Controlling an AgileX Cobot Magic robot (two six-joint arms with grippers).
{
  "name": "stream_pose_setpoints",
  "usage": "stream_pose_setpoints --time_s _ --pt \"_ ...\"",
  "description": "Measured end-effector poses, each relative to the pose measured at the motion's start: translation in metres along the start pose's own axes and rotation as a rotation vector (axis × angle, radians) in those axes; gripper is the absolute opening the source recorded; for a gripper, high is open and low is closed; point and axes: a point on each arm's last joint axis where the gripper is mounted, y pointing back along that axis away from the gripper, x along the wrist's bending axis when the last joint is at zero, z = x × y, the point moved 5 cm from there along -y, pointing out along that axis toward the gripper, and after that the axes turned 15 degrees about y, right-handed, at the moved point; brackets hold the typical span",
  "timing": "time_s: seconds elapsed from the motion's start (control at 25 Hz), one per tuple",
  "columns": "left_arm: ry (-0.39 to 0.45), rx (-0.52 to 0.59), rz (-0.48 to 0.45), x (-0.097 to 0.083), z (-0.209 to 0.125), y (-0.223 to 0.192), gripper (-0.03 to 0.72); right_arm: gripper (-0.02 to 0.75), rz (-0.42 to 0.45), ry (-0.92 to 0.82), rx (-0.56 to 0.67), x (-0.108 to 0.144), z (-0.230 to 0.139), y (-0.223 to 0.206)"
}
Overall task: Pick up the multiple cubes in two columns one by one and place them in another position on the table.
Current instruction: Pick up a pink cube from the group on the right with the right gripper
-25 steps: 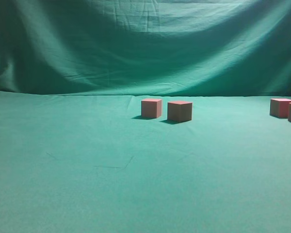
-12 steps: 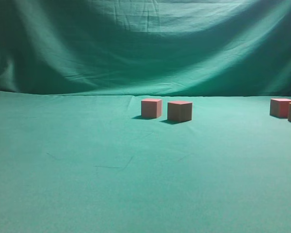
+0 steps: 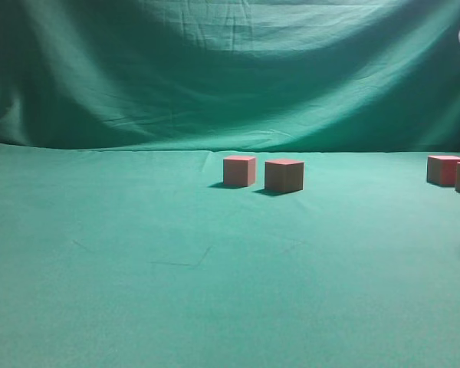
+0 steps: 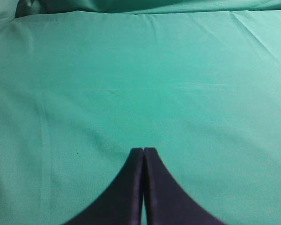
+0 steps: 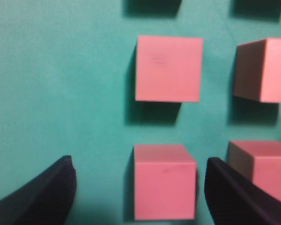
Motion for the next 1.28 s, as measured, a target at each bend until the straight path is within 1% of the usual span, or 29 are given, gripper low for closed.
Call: stream_pose_setpoints --time_s 0.12,0.16,0.2,0.24,0.36,0.44,0.68,0.8,0.88,1.0,1.08,1.16,1.28 --pt "0.000 0.000 0.000 0.000 0.000 0.000 0.000 0.577 0.003 0.002 0.010 0.001 0.001 -0.007" --pt "0.000 0.000 0.000 0.000 0.000 0.000 0.000 0.535 0.004 0.003 0.014 0.001 0.001 -0.009" --pt "0.000 0.000 0.000 0.000 0.000 0.000 0.000 0.515 0.005 0.004 0.018 0.001 0.001 -0.012" --pt "0.000 0.000 0.000 0.000 0.000 0.000 0.000 0.519 0.006 0.004 0.023 0.001 0.001 -0.014" --pt "0.000 0.000 0.000 0.000 0.000 0.000 0.000 0.348 0.007 0.005 0.037 0.002 -0.001 -0.016" --pt "0.000 0.000 0.000 0.000 0.000 0.000 0.000 0.260 0.007 0.003 0.051 0.002 -0.002 -0.016" --pt "0.000 0.000 0.000 0.000 0.000 0.000 0.000 0.265 0.002 0.013 0.092 -0.001 0.003 -0.006" --pt "0.000 0.000 0.000 0.000 0.000 0.000 0.000 0.265 0.002 0.082 0.122 0.005 0.014 0.010" --pt "0.000 0.000 0.000 0.000 0.000 0.000 0.000 0.265 0.013 0.176 0.119 0.021 0.026 0.024" --pt "0.000 0.000 0.000 0.000 0.000 0.000 0.000 0.265 0.044 0.343 0.096 0.058 0.041 0.047" --pt "0.000 0.000 0.000 0.000 0.000 0.000 0.000 0.265 0.063 0.466 0.046 0.088 0.052 0.065" --pt "0.000 0.000 0.000 0.000 0.000 0.000 0.000 0.265 0.076 0.586 -0.033 0.120 0.065 0.086" --pt "0.000 0.000 0.000 0.000 0.000 0.000 0.000 0.265 0.089 0.694 -0.109 0.160 0.084 0.113"
